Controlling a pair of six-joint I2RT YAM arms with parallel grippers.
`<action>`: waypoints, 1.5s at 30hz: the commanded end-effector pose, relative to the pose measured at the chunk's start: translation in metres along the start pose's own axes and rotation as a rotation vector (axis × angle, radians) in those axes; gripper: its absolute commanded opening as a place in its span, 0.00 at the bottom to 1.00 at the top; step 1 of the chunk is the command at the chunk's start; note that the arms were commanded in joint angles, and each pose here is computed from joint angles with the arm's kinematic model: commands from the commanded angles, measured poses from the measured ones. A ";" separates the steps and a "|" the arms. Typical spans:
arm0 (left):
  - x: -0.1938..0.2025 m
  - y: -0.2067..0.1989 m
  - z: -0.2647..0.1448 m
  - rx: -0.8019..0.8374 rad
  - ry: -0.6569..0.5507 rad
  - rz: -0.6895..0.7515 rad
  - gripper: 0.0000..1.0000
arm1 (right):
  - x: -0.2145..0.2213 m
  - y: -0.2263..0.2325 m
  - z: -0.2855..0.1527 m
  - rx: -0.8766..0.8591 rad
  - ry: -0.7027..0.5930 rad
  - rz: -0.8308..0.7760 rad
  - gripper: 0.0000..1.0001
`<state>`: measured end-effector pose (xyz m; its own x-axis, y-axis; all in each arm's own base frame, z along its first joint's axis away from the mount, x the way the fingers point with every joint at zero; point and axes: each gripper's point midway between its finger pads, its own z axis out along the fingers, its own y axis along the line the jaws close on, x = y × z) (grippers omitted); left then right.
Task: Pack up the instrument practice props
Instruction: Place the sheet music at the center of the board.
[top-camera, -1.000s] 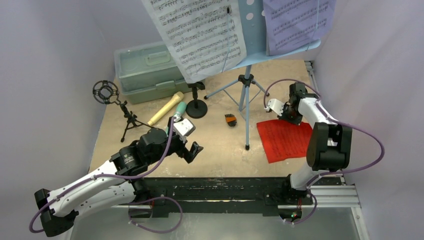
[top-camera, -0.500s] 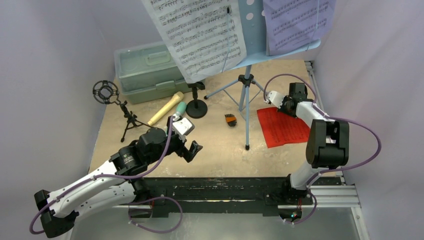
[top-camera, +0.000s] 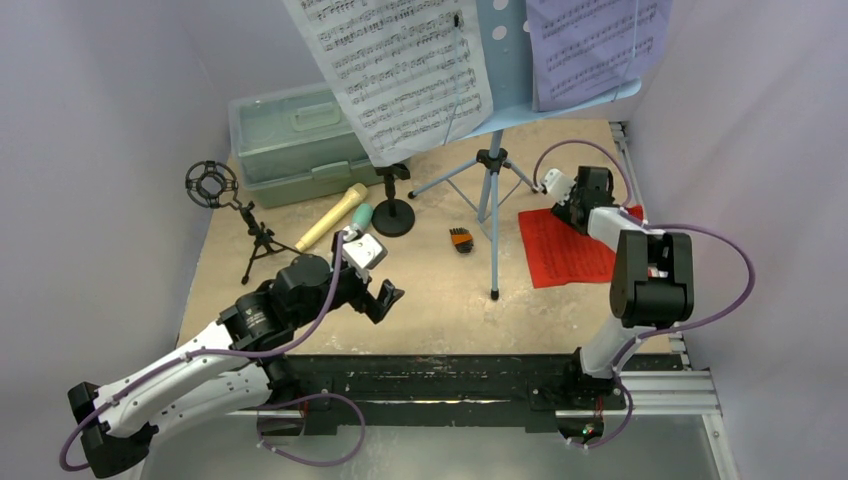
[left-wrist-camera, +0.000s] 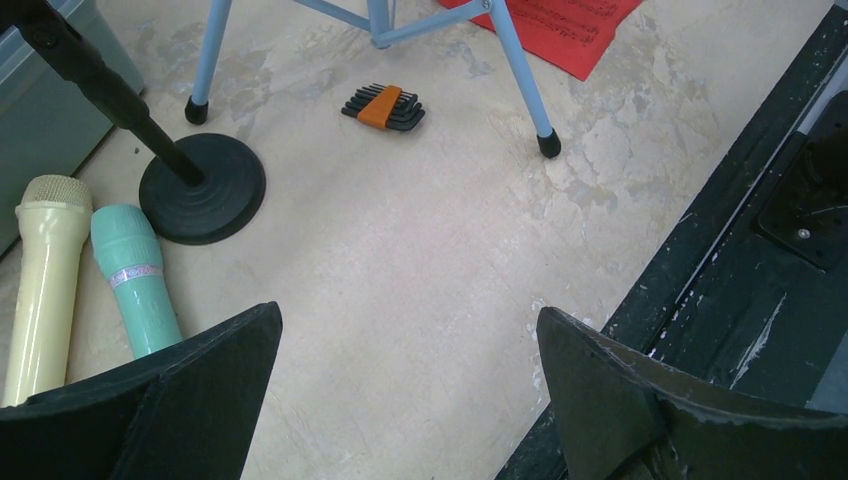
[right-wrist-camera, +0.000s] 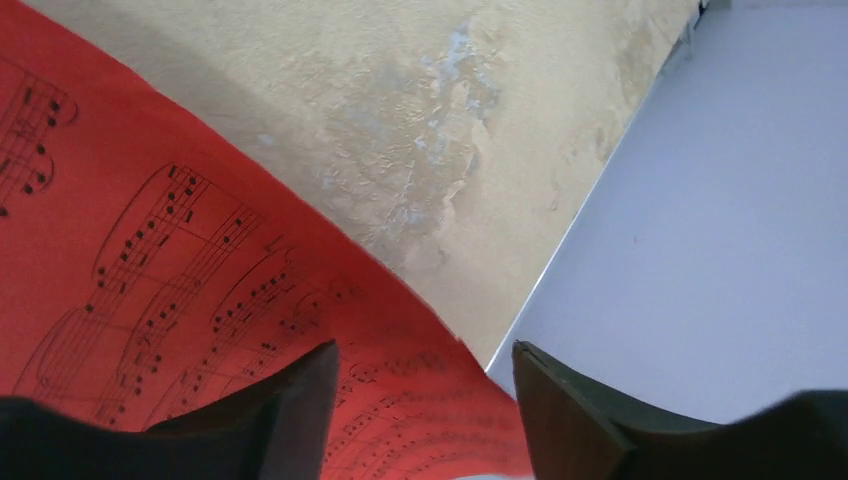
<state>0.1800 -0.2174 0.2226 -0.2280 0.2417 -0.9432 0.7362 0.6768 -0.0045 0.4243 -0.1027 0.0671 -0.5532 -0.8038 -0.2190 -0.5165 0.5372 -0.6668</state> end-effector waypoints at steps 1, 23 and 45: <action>-0.012 0.000 -0.001 0.007 -0.059 -0.007 1.00 | -0.012 -0.030 -0.023 0.150 -0.086 0.191 0.74; -0.030 0.014 -0.011 -0.026 -0.159 -0.168 1.00 | -0.096 0.085 -0.223 -0.627 -0.700 0.421 0.90; -0.083 -0.007 -0.050 0.104 -0.392 -0.310 1.00 | -0.098 0.111 -0.253 -0.699 -0.849 0.312 0.99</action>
<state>0.1703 -0.2053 0.2664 -0.2520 -0.1346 -0.9583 0.6978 0.6609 -0.2763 0.2609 0.0952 0.1870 -0.2795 -0.3844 -0.8799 -0.8079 0.5894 -0.0009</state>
